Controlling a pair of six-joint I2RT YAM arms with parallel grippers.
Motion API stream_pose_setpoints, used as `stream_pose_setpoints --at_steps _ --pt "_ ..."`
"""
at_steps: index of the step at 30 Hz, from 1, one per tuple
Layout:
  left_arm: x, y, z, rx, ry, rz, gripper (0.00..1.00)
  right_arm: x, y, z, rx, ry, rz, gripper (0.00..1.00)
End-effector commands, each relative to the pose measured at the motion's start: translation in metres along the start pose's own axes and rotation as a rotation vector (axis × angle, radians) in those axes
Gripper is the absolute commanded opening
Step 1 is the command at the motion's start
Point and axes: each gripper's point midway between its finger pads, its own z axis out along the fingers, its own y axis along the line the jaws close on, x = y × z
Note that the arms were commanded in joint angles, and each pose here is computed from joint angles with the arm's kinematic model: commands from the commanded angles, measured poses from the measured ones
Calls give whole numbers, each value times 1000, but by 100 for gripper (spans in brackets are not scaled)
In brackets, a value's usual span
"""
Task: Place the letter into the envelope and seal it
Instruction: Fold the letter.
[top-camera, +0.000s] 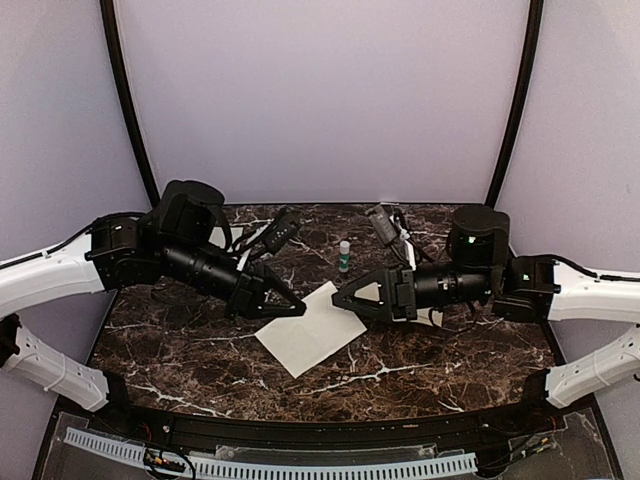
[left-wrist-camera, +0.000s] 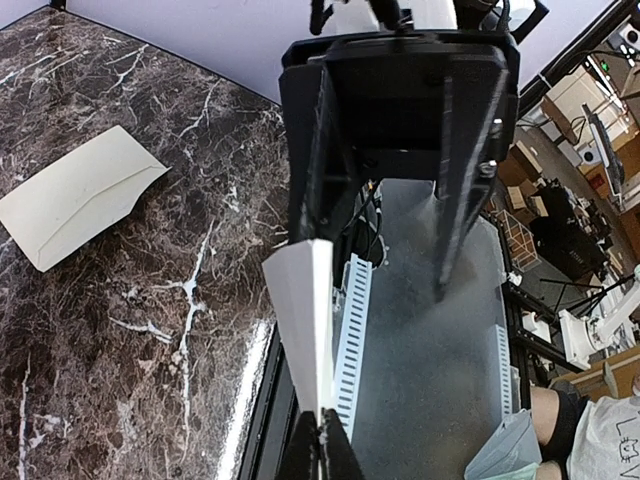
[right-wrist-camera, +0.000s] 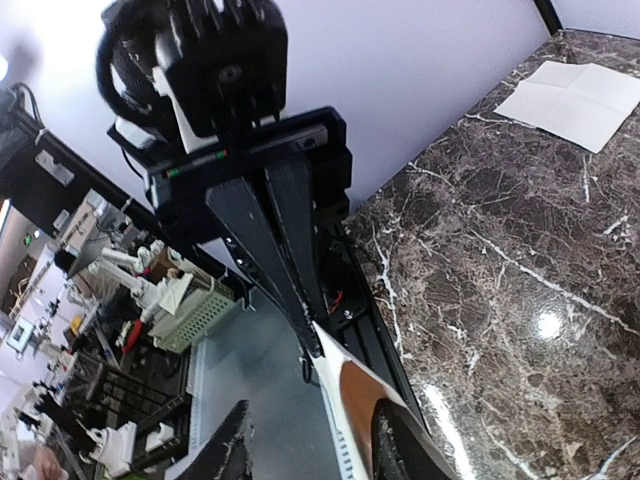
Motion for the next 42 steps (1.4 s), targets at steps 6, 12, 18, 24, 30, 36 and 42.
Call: stream_pose_setpoints --at_steps 6,12,18,24,30,36,42 --pt "-9 -27 -13 124 -99 -10 0 -46 30 -48 28 -222 -118 75" --pt "-7 -38 -13 197 -89 -21 0 -49 41 -38 -33 -192 -157 92" --pt "-3 -47 -13 257 -67 -37 0 -46 48 -18 -104 -122 -182 86" --pt "2 -48 -10 273 -37 -56 0 -37 57 -8 -178 -45 -189 60" --pt "3 -49 -8 290 -22 -62 0 -24 60 -4 -220 29 -174 47" --pt "3 -48 -6 289 -10 -66 0 -18 55 3 -217 66 -151 29" --pt "2 -48 -6 284 -12 -64 0 -14 48 9 -199 83 -140 14"
